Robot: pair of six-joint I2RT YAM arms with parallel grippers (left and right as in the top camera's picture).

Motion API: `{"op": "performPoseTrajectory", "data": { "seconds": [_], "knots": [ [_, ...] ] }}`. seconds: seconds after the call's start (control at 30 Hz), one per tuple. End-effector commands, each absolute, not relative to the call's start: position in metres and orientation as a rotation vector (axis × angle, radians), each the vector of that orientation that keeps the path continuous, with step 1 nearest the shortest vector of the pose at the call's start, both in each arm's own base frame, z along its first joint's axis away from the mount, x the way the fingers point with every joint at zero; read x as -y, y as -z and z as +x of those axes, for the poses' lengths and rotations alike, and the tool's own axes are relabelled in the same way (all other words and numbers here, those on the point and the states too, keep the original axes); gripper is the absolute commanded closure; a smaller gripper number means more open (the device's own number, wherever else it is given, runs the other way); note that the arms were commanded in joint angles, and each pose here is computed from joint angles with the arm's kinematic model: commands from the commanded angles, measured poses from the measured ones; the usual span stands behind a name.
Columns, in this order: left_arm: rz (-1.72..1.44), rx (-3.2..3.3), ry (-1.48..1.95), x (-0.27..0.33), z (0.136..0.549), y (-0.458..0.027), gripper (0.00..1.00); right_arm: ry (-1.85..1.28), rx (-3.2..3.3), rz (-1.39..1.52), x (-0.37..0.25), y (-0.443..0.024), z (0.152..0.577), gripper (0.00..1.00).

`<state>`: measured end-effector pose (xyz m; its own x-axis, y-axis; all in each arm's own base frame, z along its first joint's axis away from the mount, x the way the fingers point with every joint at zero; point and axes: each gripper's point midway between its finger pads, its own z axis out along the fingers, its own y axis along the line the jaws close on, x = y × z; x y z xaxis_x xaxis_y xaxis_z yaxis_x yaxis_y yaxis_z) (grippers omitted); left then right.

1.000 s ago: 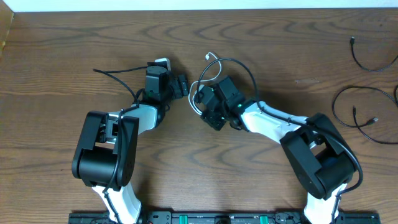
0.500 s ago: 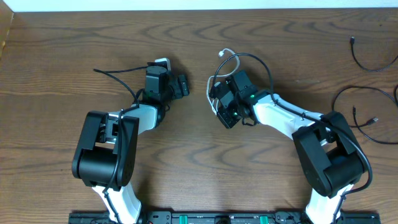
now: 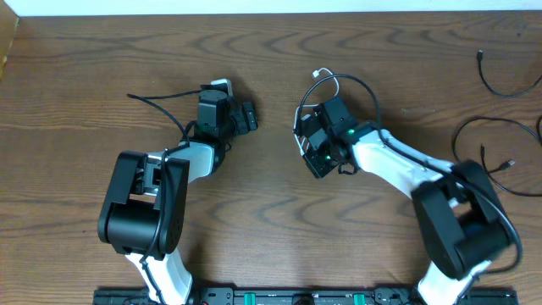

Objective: Untangle cables

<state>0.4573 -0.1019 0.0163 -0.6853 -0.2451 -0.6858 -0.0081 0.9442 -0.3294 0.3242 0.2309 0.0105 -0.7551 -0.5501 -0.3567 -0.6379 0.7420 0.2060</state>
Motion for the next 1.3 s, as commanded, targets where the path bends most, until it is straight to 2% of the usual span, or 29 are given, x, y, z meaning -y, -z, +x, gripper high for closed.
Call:
{"op": "performPoseTrajectory", "data": {
  "seconds": [0.0, 0.27, 0.67, 0.73, 0.9, 1.07, 1.27],
  "knots": [
    [-0.175, -2.327, 0.396, 0.102, 0.453, -0.011, 0.10, -0.441, -2.537, -0.863, -0.228, -0.066, 0.339, 0.96],
    [-0.175, -2.327, 0.396, 0.102, 0.453, -0.011, 0.10, -0.299, -2.363, -0.726, -0.202, -0.142, 0.358, 0.95],
    [-0.175, -2.327, 0.396, 0.102, 0.453, -0.011, 0.11, -0.245, -2.417, -0.530, -0.159, -0.149, 0.368, 0.98],
    [-0.175, -2.327, 0.396, 0.102, 0.453, -0.011, 0.11, -0.315, -2.419, -0.570, -0.166, -0.148, 0.363, 0.93],
    [-0.175, -2.327, 0.396, 0.102, 0.453, -0.011, 0.10, -0.431, -2.454, -0.702, -0.182, -0.133, 0.347, 0.70],
    [-0.175, -2.327, 0.396, 0.102, 0.453, -0.011, 0.11, -0.481, -2.518, -0.765, -0.197, -0.112, 0.334, 0.60],
    [-0.175, -2.327, 0.396, 0.102, 0.453, -0.011, 0.10, -0.508, -2.587, -0.892, -0.225, -0.079, 0.313, 0.58]
  ]
}}
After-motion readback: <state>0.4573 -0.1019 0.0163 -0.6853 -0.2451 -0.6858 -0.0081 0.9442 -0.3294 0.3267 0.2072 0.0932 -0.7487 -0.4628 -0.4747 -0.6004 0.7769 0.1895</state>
